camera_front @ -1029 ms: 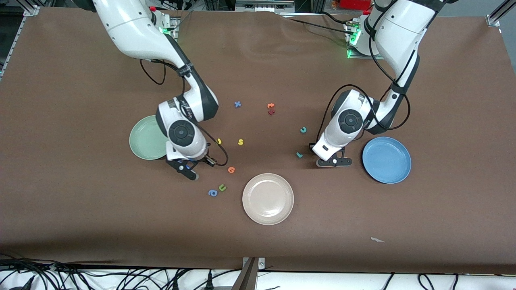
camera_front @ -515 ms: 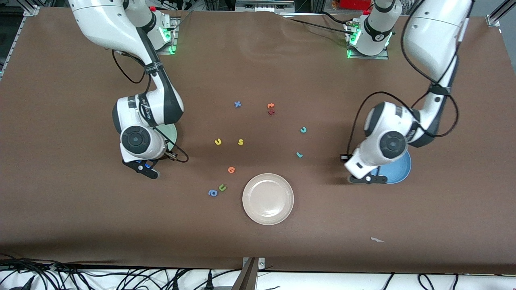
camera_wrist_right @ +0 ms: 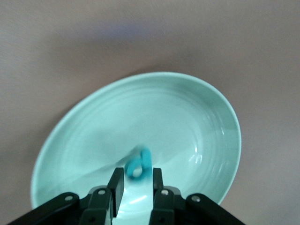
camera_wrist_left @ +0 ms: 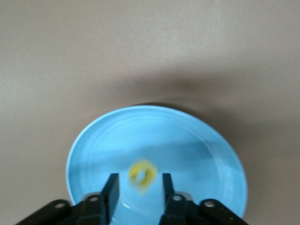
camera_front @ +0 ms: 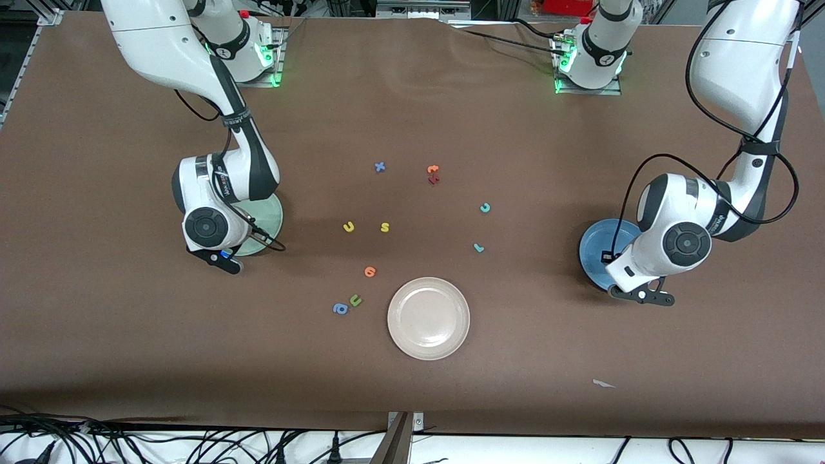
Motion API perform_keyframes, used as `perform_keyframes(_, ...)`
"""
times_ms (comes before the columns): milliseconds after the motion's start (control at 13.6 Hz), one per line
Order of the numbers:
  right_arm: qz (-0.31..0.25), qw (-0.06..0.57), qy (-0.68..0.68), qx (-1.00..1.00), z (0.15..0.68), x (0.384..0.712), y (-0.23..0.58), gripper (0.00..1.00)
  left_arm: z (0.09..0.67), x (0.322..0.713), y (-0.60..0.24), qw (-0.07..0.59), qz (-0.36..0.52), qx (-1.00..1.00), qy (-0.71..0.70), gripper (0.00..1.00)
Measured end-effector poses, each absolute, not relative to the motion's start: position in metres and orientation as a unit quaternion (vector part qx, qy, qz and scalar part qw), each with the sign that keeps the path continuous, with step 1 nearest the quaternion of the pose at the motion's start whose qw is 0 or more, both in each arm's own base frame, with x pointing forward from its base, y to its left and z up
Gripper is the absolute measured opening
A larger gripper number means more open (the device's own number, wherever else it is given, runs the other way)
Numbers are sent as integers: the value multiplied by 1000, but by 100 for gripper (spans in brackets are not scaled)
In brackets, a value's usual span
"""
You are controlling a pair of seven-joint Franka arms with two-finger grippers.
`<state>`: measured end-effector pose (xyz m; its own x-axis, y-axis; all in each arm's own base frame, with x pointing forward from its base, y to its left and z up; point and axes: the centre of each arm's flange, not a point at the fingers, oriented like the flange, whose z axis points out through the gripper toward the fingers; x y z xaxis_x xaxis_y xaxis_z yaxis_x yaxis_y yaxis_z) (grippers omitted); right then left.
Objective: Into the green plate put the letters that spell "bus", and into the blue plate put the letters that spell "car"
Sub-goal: 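Grasp teal r with the left gripper while the right gripper grasps yellow u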
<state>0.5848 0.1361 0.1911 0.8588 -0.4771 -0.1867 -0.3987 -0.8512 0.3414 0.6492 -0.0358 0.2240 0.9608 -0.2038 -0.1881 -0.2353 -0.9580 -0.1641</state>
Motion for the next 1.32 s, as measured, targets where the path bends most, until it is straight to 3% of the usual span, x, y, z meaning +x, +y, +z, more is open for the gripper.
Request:
perform_keyframes(74,-135,147,-230,953,190,584,136,38,222,649,-38,94,86,-985,116,60)
perform_keyframes(368,-111,116,-224,961,224,596,180,80,225,642,-101,65,76,-992,70,99)
perform_keyframes(515,-95,90,-250,959,244,593,233,99,224,632,-151,43,78,-995,46,100)
perform_keyframes(809,-59,24,-336,940,236,570,326,96,224,612,-227,25,73,-997,13,100)
perform_keyframes(956,-54,21,-355,933,220,561,346,74,224,606,-253,21,58,-998,-3,100)
perform_keyframes(1176,-51,22,-370,927,197,556,353,66,216,592,-292,20,52,-998,-18,100)
perform_keyframes(1324,-53,25,-373,926,188,554,354,66,214,588,-312,18,48,-998,-25,100)
